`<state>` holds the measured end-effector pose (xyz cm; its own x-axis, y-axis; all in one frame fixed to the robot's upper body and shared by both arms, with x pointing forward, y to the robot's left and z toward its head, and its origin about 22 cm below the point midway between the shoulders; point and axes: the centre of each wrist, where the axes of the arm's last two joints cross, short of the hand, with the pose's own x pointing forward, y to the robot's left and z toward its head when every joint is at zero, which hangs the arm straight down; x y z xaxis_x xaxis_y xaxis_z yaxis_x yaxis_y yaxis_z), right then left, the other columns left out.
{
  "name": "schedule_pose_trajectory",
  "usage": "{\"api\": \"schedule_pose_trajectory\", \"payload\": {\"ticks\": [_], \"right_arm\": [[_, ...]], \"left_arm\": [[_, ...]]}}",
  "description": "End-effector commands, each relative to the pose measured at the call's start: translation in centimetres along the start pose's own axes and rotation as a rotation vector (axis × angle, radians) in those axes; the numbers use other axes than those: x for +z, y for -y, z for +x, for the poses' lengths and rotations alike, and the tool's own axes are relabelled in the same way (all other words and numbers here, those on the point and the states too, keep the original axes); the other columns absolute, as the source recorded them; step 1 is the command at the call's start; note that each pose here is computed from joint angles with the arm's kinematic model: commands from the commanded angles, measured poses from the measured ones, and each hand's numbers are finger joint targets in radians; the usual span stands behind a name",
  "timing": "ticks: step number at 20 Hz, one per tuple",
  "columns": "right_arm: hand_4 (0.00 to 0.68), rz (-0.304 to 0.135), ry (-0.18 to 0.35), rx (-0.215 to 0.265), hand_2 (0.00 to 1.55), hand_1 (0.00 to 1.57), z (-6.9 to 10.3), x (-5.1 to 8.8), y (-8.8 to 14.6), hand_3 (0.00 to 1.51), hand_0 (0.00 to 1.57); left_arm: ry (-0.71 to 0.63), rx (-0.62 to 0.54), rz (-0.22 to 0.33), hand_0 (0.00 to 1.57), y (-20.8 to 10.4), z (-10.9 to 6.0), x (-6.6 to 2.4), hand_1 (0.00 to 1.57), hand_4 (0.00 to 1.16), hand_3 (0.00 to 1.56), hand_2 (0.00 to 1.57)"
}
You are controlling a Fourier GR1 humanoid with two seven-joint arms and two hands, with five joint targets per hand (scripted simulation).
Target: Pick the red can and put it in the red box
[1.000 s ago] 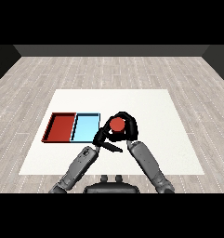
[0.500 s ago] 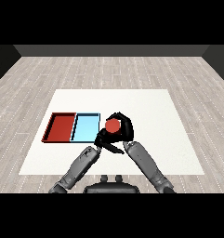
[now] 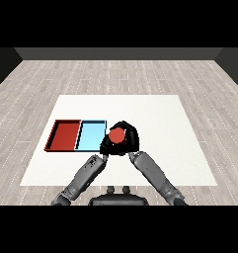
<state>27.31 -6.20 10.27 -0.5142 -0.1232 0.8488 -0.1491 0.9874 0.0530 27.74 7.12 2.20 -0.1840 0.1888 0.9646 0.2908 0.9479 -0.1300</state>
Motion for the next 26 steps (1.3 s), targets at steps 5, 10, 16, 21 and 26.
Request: {"api": "schedule_pose_trajectory", "payload": {"ticks": [5, 10, 16, 21, 26], "right_arm": [[0.626, -0.002, -0.003, -0.033, 1.47, 1.57, -0.4, 1.1, -1.0, 1.40, 1.57], [0.631, -0.003, -0.009, -0.027, 1.47, 1.57, 1.2, -0.4, -0.9, 1.40, 1.57], [0.172, -0.008, -0.037, -0.026, 1.35, 1.42, 0.0, -0.7, 0.0, 1.28, 1.42], [0.000, 0.079, -0.090, 0.080, 0.00, 0.00, -0.1, -0.1, 0.1, 0.00, 0.00], [0.000, 0.056, -0.092, 0.086, 0.00, 0.00, -1.1, -0.4, -0.1, 0.00, 0.00]], "left_arm": [[-0.026, -0.023, 0.081, 1.57, 1.2, -0.8, 0.53, 1.57, 1.13, 1.50, 1.57], [-0.054, -0.005, 0.081, 1.57, 0.4, -0.2, 0.20, 1.57, 1.13, 1.50, 1.57], [0.000, -0.048, 0.128, 1.57, 2.5, 0.3, -0.92, 1.57, 1.13, 1.49, 1.57], [-0.001, -0.033, 0.122, 1.57, 0.7, 0.5, -0.54, 1.57, 1.13, 1.50, 1.57], [0.001, -0.045, 0.115, 1.57, 2.4, -0.1, 0.67, 1.57, 1.13, 1.50, 1.57]]}}
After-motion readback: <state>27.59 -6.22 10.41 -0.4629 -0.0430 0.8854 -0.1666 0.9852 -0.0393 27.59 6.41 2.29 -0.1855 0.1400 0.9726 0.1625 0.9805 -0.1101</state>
